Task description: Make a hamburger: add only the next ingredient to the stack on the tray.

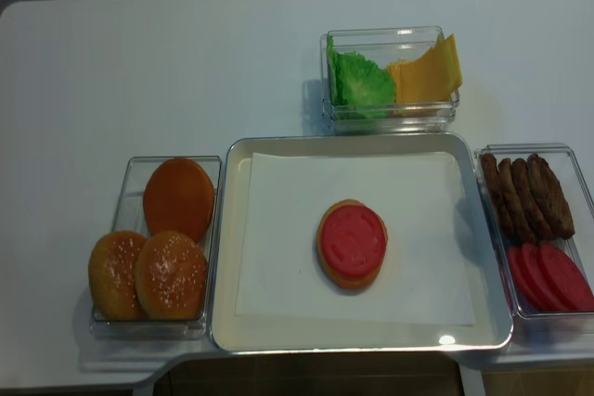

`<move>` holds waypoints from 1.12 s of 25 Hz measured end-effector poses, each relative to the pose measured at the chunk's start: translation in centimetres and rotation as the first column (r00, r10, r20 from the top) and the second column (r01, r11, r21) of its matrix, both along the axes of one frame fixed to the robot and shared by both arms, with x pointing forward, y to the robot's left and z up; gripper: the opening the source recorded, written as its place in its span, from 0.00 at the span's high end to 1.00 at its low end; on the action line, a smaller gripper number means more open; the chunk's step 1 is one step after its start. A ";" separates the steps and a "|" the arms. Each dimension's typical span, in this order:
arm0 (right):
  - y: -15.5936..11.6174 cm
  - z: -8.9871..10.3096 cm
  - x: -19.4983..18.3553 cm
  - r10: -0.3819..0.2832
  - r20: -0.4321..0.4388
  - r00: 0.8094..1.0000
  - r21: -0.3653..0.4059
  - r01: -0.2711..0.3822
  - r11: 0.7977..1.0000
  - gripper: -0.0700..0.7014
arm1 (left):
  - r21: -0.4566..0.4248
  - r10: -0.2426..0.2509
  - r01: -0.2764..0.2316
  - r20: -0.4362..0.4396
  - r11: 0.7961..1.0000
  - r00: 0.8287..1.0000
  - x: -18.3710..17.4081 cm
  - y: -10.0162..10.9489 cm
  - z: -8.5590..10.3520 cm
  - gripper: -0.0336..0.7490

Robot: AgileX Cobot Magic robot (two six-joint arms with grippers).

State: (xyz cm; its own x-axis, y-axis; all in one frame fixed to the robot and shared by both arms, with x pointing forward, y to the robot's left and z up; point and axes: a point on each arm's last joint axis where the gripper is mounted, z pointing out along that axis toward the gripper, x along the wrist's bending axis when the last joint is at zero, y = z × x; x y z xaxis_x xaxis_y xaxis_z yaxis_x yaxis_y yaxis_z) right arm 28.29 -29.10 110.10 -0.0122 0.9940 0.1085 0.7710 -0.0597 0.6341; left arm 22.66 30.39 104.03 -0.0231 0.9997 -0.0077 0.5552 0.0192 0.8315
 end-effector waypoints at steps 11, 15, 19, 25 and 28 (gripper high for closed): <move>-0.3 -3.0 -6.6 0.047 0.257 0.965 -0.033 -0.040 0.999 0.31 | 0.000 0.000 0.000 0.000 1.000 1.000 0.0 0.0 0.0 0.51; -0.3 -4.3 -6.9 0.060 0.271 0.961 -0.046 -0.049 0.998 0.31 | 0.000 0.000 0.000 0.000 1.000 1.000 0.0 0.0 0.0 0.51; -0.3 -5.2 -6.3 0.084 0.297 0.951 -0.074 -0.065 0.995 0.31 | 0.000 0.000 0.000 0.000 1.000 1.000 0.0 0.0 0.0 0.51; -0.3 -6.2 -5.4 0.096 0.305 0.947 -0.089 -0.072 0.993 0.33 | 0.000 0.000 0.000 0.000 1.000 1.000 0.0 0.0 0.0 0.51; -0.3 -6.3 -5.3 0.096 0.310 0.946 -0.089 -0.071 0.993 0.34 | 0.000 0.000 0.000 0.000 1.000 1.000 0.0 0.0 0.0 0.51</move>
